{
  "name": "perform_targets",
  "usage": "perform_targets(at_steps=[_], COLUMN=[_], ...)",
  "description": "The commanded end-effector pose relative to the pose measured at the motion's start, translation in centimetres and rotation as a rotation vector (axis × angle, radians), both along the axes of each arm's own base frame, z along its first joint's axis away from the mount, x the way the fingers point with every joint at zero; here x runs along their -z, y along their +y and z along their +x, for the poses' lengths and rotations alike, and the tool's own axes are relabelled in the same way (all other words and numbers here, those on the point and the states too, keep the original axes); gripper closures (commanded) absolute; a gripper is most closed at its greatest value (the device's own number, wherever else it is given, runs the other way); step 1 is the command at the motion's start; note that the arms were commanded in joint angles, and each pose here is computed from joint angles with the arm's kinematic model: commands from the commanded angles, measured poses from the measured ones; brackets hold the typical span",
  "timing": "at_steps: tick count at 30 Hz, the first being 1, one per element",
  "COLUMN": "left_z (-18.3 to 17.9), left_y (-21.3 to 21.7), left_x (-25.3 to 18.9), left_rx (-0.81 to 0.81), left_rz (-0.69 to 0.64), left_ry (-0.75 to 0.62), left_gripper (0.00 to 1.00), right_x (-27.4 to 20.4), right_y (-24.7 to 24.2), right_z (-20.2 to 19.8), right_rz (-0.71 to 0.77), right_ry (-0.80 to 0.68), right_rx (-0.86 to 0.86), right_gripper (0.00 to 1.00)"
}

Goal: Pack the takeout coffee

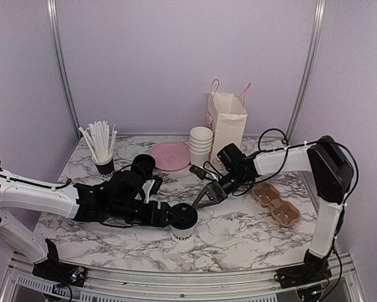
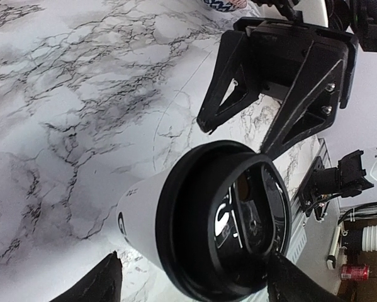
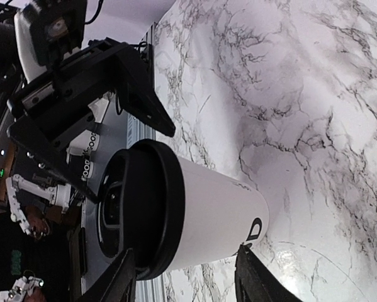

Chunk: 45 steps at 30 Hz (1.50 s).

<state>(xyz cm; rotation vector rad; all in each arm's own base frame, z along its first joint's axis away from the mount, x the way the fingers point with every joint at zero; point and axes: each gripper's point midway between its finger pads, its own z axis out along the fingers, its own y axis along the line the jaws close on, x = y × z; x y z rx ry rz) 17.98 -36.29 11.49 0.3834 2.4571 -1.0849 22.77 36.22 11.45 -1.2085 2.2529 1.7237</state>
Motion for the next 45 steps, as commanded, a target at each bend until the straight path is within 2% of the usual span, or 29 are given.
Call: perform_targets(at_steps=[1, 6, 12, 15, 27, 40, 45], left_z=[0.0, 1.6, 3.7, 4.1, 3.4, 2.4, 1.8], left_y=[2.1, 4.2, 3.8, 2.7, 1.4, 1.6, 3.0], left_x=[-2.0, -3.7, -3.3, -3.6, -2.4, 1.4, 3.8], left_rx=[-0.003, -0.094, -0.093, -0.061, -0.011, 0.005, -0.04], left_rz=[0.079, 0.091, 0.066, 0.038, 0.004, 0.029, 0.067], left_ry=[-0.052, -0.104, -0.085, -0.08, -0.02, 0.05, 0.103], left_gripper=[0.18, 0.19, 0.32, 0.4, 0.52, 0.57, 0.62], right_x=[-4.7, -5.4, -3.5, -2.9, -1.0, 1.2, 4.0], right_y=[-0.1, -0.9, -1.0, -0.7, 0.0, 0.5, 0.1], right_z=[1.0, 0.3, -2.7, -3.5, -2.5, -2.0, -0.4], right_rz=[0.077, 0.073, 0.015, 0.006, -0.055, -0.097, -0.218], right_ry=[-0.116, -0.177, -0.232, -0.225, -0.197, -0.144, -0.177], right_rx=[-0.012, -0.006, -0.036, -0.056, -0.045, -0.051, -0.001], right_gripper=[0.46, 0.43, 0.3, 0.28, 0.32, 0.37, 0.4])
